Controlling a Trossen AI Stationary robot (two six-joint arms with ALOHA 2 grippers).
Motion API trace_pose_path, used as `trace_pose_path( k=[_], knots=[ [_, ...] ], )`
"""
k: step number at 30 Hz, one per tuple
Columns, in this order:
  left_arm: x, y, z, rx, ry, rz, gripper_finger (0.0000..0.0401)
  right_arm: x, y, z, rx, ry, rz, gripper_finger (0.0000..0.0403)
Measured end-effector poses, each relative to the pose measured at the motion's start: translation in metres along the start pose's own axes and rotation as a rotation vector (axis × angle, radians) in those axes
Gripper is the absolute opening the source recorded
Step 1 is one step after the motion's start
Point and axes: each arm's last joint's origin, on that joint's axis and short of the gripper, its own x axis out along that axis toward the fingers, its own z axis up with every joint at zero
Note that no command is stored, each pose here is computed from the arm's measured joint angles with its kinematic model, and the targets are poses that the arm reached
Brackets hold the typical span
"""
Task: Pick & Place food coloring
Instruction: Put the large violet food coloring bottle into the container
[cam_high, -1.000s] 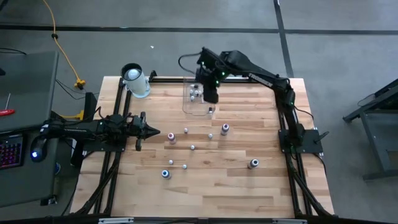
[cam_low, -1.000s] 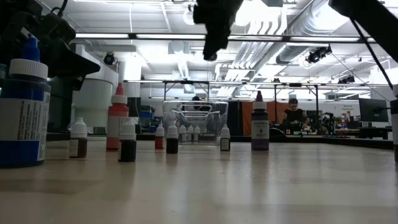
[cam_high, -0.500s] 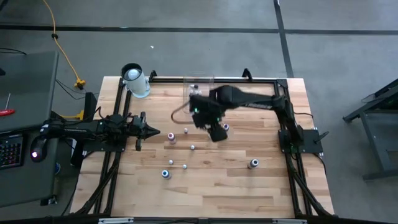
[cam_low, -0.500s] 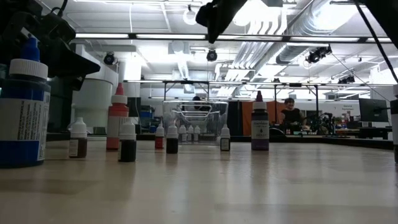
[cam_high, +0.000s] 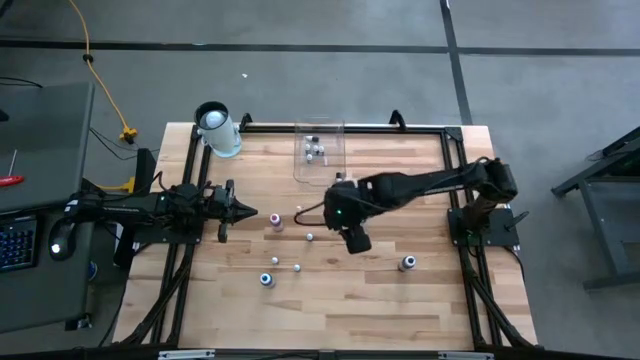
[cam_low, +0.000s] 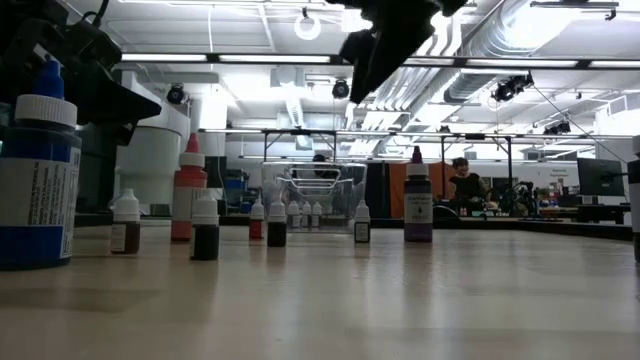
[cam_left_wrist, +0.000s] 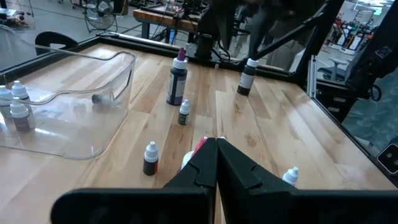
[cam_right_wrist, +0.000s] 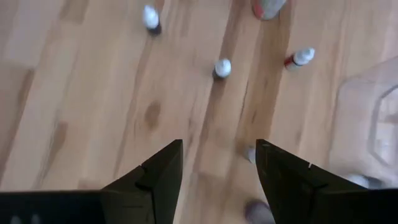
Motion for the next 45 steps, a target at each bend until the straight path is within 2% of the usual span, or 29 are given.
trace_pose_path(
  k=[5,10,18,23,27,32,40,45],
  knots=[
    [0.0,0.0,0.0,0.0,0.0,0.0,0.0001,0.033,0.003,-0.023,0.156,0.0,-0.06,0.0191],
    [0.0,0.0,0.0,0.0,0.0,0.0,0.0001,0.054,0.007,-0.039,0.447,-0.017,-0.128,0.0191],
    [0.0,0.0,0.0,0.0,0.0,0.0,0.0001,0.065,0.022,-0.049,0.885,-0.137,-0.291,0.0191],
    [0.0,0.0,0.0,0.0,0.0,0.0,0.0001,0.068,0.022,-0.049,1.113,-0.204,-0.314,0.019],
    [0.0,0.0,0.0,0.0,0.0,0.0,0.0001,0.072,0.011,-0.047,1.184,-0.174,-0.233,0.0191],
    [0.0,0.0,0.0,0.0,0.0,0.0,0.0001,0.076,-0.006,-0.039,1.201,-0.118,-0.175,0.019],
    [0.0,0.0,0.0,0.0,0.001,0.0,0.0001,0.07,-0.012,-0.043,1.203,-0.006,-0.276,0.019],
    [0.0,0.0,0.0,0.0,0.0,0.0,0.0001,0.07,-0.013,-0.042,1.204,-0.014,-0.277,0.0191]
  ],
)
